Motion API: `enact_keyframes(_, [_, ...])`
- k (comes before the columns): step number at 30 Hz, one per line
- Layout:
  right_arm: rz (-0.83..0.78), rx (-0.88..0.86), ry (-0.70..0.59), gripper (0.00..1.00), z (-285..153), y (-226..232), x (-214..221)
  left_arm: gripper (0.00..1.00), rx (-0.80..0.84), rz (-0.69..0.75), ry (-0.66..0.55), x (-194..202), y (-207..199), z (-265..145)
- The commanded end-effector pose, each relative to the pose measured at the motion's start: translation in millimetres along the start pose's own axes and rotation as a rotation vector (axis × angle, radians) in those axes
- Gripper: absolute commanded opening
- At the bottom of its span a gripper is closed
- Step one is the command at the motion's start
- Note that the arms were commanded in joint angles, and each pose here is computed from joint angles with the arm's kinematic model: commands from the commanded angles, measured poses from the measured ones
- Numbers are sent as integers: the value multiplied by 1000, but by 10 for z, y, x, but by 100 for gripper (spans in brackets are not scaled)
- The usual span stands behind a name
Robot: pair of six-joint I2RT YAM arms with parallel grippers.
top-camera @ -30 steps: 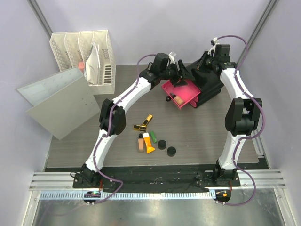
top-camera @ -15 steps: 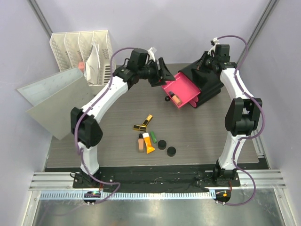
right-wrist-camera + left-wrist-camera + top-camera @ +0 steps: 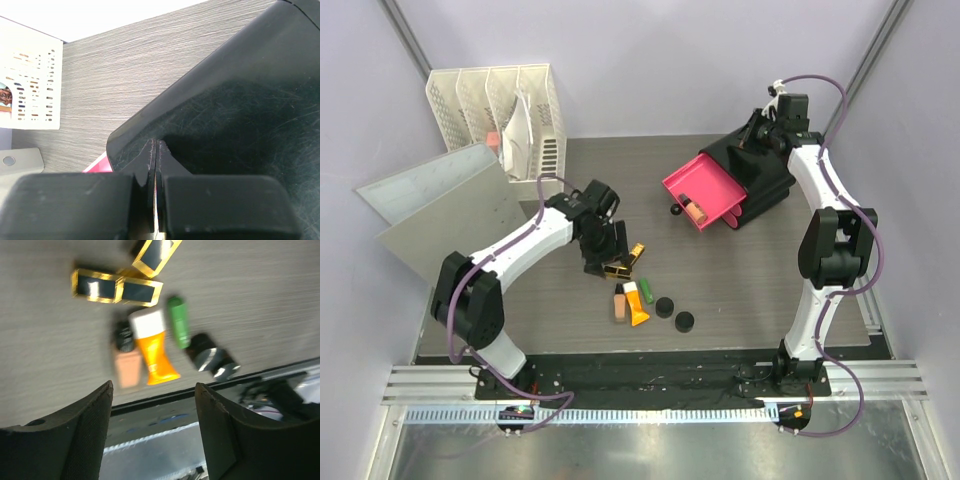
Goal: Organize the makeup
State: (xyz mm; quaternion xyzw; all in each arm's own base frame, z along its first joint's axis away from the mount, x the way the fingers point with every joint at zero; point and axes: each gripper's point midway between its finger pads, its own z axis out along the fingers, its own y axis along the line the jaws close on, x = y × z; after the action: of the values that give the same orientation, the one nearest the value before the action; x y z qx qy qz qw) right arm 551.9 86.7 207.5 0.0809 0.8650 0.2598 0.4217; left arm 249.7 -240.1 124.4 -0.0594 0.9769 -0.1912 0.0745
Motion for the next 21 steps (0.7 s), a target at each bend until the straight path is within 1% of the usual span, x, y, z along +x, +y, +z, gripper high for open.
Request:
enact_keyframes(1, [92,153,272,1,136,-502,859,64,-87,-13,44,255,240,-50])
enact_keyframes(4, [95,153,272,1,139,-500,855,64,-154,-7,91,398,376,14])
enact_keyframes(8, [95,154,276,1,146,-502,873,64,-202,-5,145,591,494,121])
enact_keyframes(11, [97,154,278,1,150,-512,878,64,-198,-14,154,645,511,174])
enact_keyframes(16, [99,152,276,1,165,-508,863,63,-201,-24,201,741,563,318])
enact_keyframes(21, [100,148,276,1,181,-493,849,64,-191,23,235,759,492,450])
